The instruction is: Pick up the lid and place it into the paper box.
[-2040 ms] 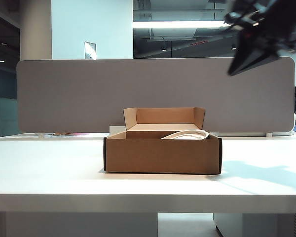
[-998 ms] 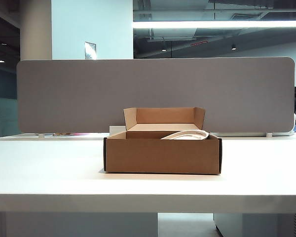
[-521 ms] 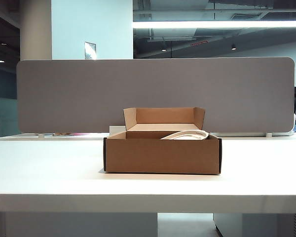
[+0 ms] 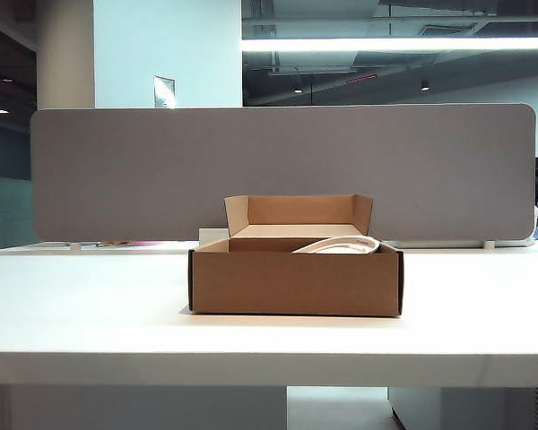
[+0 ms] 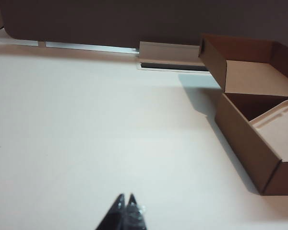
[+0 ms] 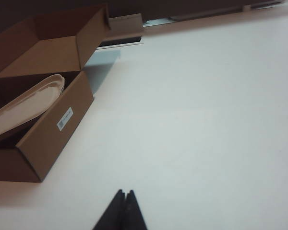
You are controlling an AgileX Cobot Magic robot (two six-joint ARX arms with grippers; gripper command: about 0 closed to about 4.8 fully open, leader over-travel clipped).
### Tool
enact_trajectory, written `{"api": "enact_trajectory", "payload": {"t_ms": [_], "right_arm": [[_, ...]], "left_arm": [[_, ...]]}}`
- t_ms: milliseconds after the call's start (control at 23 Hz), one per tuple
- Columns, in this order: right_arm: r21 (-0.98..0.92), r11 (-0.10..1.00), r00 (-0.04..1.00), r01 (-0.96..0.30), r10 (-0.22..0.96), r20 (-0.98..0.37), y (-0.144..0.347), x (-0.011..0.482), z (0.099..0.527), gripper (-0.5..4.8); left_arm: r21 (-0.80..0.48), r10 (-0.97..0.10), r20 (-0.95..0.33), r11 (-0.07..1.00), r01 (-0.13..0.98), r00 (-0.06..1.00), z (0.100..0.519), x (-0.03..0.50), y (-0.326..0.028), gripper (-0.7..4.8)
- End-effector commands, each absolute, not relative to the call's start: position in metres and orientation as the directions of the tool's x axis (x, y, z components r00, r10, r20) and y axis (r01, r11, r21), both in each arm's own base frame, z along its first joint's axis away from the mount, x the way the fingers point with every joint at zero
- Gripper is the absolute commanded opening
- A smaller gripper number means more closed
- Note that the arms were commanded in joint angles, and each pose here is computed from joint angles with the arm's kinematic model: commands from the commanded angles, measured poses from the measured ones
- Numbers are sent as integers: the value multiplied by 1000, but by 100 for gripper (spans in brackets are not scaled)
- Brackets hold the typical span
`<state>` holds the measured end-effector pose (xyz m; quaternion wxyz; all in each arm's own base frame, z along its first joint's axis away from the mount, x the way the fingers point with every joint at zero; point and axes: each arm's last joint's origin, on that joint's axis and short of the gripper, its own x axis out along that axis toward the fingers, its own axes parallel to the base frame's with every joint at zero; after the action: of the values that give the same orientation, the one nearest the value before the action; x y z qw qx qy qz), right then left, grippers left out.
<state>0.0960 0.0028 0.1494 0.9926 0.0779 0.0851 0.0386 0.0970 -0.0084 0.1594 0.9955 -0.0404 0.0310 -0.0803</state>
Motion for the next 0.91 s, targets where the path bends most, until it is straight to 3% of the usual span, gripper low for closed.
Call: {"api": "enact_trajectory", "payload": {"t_ms": [43,564,911], "right_arm": [[129,991,988,-43,61,-140,2,97,150,-9],[120,993,995,-24,35,-91,1,97,155,-8],[-18,997,990,-73,70,-118,2,97,152,-9]], "left_arm": [[-84,-168,-44,983,164,985,161,97,-9,-5],[-84,-168,-44,983,164,985,161,97,-9,-5],[-84,-168,-44,983,164,985,161,97,-9,-5]]}}
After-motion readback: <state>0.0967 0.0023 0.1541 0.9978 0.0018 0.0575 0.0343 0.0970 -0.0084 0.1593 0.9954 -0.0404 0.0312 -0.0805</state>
